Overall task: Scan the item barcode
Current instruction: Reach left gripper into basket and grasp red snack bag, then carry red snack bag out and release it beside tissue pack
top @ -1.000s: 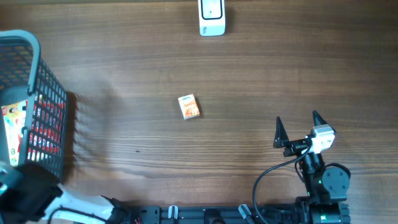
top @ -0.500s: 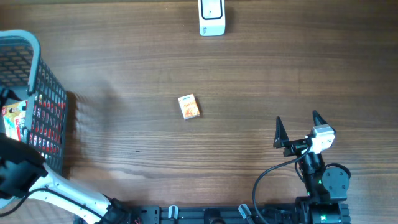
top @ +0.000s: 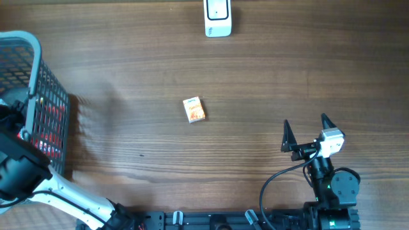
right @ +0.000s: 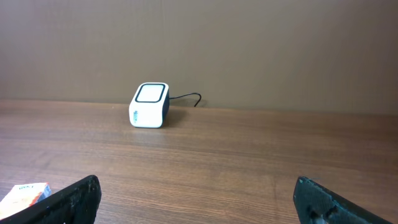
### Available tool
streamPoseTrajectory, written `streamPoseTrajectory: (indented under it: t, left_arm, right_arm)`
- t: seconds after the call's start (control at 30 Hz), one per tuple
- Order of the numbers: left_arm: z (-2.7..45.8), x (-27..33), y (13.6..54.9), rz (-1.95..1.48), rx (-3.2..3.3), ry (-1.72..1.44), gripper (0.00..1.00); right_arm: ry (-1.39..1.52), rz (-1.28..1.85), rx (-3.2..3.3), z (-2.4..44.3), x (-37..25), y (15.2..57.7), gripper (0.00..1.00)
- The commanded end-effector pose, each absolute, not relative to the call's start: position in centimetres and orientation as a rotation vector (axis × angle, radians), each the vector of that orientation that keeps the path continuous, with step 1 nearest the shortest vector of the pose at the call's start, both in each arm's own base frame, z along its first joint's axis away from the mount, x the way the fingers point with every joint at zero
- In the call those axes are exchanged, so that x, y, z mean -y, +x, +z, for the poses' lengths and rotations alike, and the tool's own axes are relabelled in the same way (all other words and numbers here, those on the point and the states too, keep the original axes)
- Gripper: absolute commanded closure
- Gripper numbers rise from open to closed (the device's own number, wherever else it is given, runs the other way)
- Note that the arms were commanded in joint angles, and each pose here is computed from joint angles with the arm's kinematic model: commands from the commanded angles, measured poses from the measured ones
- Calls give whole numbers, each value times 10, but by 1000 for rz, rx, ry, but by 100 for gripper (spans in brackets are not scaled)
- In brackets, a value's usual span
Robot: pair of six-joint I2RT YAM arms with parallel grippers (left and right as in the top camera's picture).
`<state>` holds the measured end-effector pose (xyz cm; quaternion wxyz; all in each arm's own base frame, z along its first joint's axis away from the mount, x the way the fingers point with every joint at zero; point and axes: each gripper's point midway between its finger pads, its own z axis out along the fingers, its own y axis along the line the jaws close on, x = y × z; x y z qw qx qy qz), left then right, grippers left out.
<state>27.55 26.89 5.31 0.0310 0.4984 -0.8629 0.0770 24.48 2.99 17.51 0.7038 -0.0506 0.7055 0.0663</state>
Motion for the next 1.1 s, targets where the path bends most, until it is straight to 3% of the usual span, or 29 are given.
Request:
streamPoseTrajectory:
  t: [0.0,0.03,0.07,0.1,0.2,0.3,0.43,0.57,0.8,0.93,1.07]
  left_arm:
    - [28,-263,259,201,2620,1471,9]
    - [28,-263,259,201,2619,1471,20]
    - [28,-263,259,200,2621,1473,50]
    - [28,-263,259,200,2620,1474,68]
    - [30,-263,258,202,2612,1475,96]
    - [47,-266,262,202,2604,1504,96]
    - [116,-276,292,293,2674,1634,96]
    - [240,-266,338,599,2981,1708,96]
    - [399,-220,320,680,3322,1949,96]
    - [450,-136,314,807,3581,1646,96]
    - [433,-51,334,922,3608,1155,96]
  right_arm:
    - [-104,145,-1561,177,-29,245,0]
    - [-104,145,-1561,177,-29,245,0]
    - [-104,145,-1561,177,-29,245,0]
    - [-104,145,-1561,177,-29,245,0]
    - [-104,145,-1561,177,-29,245,0]
    - [-104,145,-1561,177,-29,245,0]
    - [-104,145,-1561,177,-29,245,0]
    - [-104,145,-1561,177,-29,245,0]
    - [-104,145,-1561,177,-29,245,0]
    - [-104,145,-1564,176,-29,245,0]
    - [-104,145,-1564,176,-29,245,0]
